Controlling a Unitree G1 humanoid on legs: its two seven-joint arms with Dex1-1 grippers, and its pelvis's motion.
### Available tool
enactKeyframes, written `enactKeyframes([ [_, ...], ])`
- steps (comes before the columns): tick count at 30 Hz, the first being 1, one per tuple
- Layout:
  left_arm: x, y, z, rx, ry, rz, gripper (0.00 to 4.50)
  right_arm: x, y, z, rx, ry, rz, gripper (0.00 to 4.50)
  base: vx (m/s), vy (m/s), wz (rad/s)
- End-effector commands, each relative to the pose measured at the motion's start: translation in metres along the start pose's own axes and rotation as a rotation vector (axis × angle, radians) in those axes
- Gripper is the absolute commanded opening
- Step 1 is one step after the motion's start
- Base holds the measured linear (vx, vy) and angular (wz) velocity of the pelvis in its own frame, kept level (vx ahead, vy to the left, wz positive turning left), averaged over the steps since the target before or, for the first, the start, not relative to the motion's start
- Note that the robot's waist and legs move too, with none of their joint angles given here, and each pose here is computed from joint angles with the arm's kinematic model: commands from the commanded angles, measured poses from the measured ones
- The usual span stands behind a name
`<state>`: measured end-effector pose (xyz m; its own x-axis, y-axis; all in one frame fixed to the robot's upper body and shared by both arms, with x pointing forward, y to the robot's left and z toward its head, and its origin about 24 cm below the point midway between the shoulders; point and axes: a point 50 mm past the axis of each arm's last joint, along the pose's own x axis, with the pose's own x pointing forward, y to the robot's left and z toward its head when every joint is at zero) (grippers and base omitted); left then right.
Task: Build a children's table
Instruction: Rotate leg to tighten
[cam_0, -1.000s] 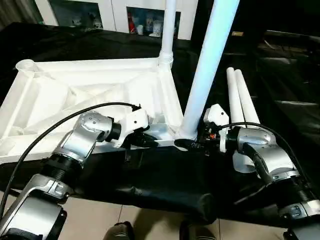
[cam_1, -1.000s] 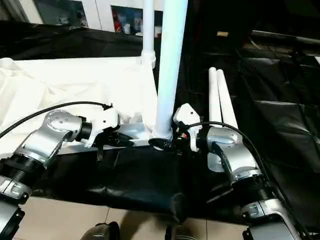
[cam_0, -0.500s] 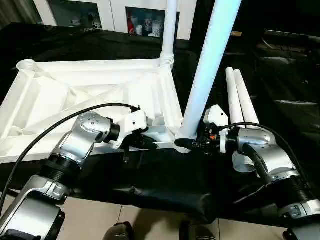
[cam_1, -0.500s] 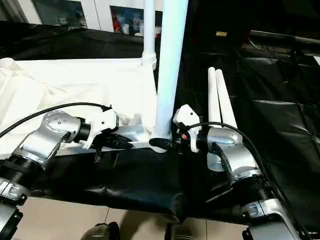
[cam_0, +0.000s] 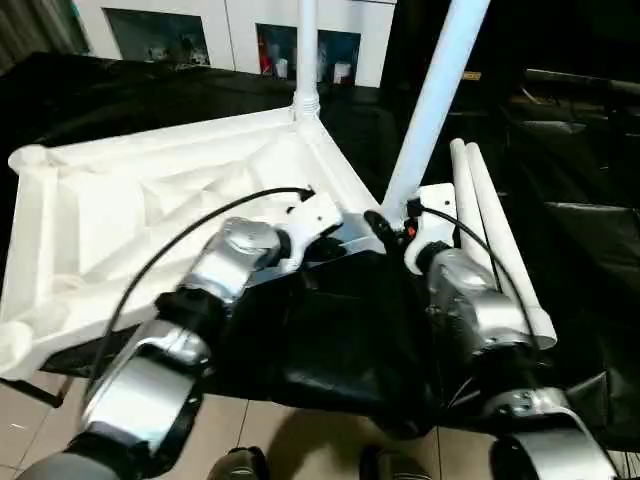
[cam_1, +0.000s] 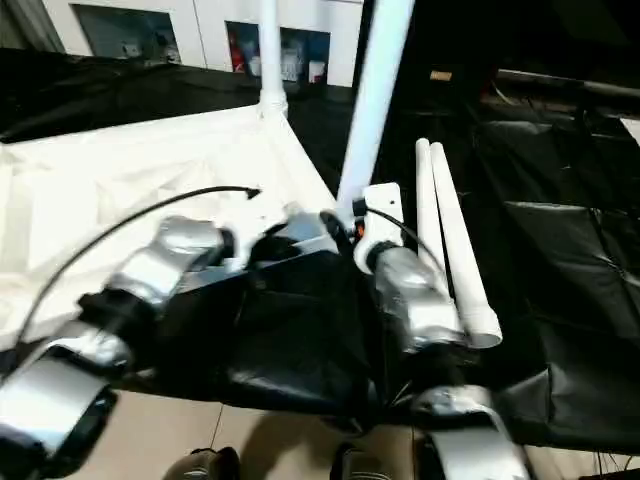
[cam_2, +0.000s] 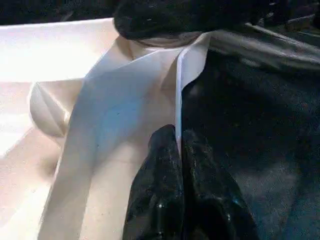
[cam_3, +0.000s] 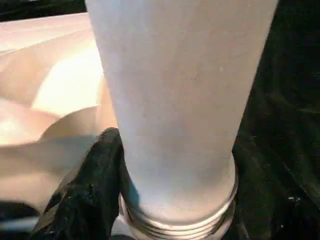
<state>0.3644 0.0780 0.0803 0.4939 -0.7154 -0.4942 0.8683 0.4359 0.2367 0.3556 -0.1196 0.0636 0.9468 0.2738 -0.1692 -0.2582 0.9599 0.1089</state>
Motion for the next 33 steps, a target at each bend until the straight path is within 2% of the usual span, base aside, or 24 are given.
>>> enactKeyframes([
  [1,0.002,0.003,0.0,-0.016,-0.034,0.072,0.0,-0.004,-0.004,-0.025,0.041,0.089,-0.062,2.67,0.0,0.0,0.0],
  [3,0.004,0.002,0.001,-0.011,-0.04,0.054,0.0,-0.004,0.001,-0.021,0.021,0.063,-0.047,2.67,0.0,0.0,0.0],
  [5,0.004,0.002,0.002,0.0,-0.045,0.042,0.0,-0.004,0.005,-0.016,0.046,0.025,0.006,2.67,0.0,0.0,0.0],
  [6,0.004,0.002,0.002,0.005,-0.046,0.04,0.0,-0.005,0.007,-0.013,0.057,0.008,0.021,3.02,0.0,0.0,0.0],
  [8,0.003,0.002,0.003,0.016,-0.06,0.037,0.0,-0.006,0.011,-0.009,0.057,-0.019,0.059,3.37,0.0,0.0,0.0],
  [11,0.003,0.003,0.007,0.034,-0.095,0.036,0.0,-0.008,0.015,-0.002,0.006,-0.052,0.084,3.39,0.0,0.0,0.0],
  [12,0.003,0.003,0.009,0.037,-0.108,0.038,0.0,-0.008,0.015,0.0,-0.018,-0.061,0.082,3.72,0.0,0.0,0.0],
  [15,0.002,0.002,0.019,0.047,-0.194,0.028,0.0,-0.014,0.007,0.011,-0.089,-0.09,0.074,3.8,0.0,0.0,0.0],
  [17,0.002,0.002,0.02,0.042,-0.205,0.019,0.0,-0.016,0.006,0.013,-0.096,-0.095,0.078,3.8,0.0,0.0,0.0],
  [18,0.001,0.002,0.022,0.032,-0.214,0.005,0.44,-0.021,0.003,0.016,-0.121,-0.1,0.098,3.8,0.0,0.0,0.0],
  [22,-0.007,0.001,0.026,-0.003,-0.256,-0.057,0.69,-0.035,-0.008,0.02,-0.179,-0.086,0.147,3.8,0.015,0.004,0.0],
  [24,-0.012,0.003,0.027,-0.007,-0.269,-0.066,0.94,-0.042,-0.011,0.019,-0.187,-0.056,0.211,3.8,0.0,0.0,0.0],
  [28,-0.023,0.008,0.028,-0.025,-0.289,-0.063,1.15,-0.053,-0.013,0.017,-0.22,-0.001,0.33,3.8,0.0,0.0,0.0],
  [30,-0.042,0.017,0.027,-0.049,-0.305,-0.061,1.39,-0.064,-0.013,0.013,-0.256,0.057,0.465,3.8,0.0,0.0,0.0],
  [33,-0.057,0.017,0.023,-0.048,-0.292,-0.097,1.47,-0.068,-0.011,0.015,-0.249,0.06,0.519,3.8,0.0,0.0,0.0],
])
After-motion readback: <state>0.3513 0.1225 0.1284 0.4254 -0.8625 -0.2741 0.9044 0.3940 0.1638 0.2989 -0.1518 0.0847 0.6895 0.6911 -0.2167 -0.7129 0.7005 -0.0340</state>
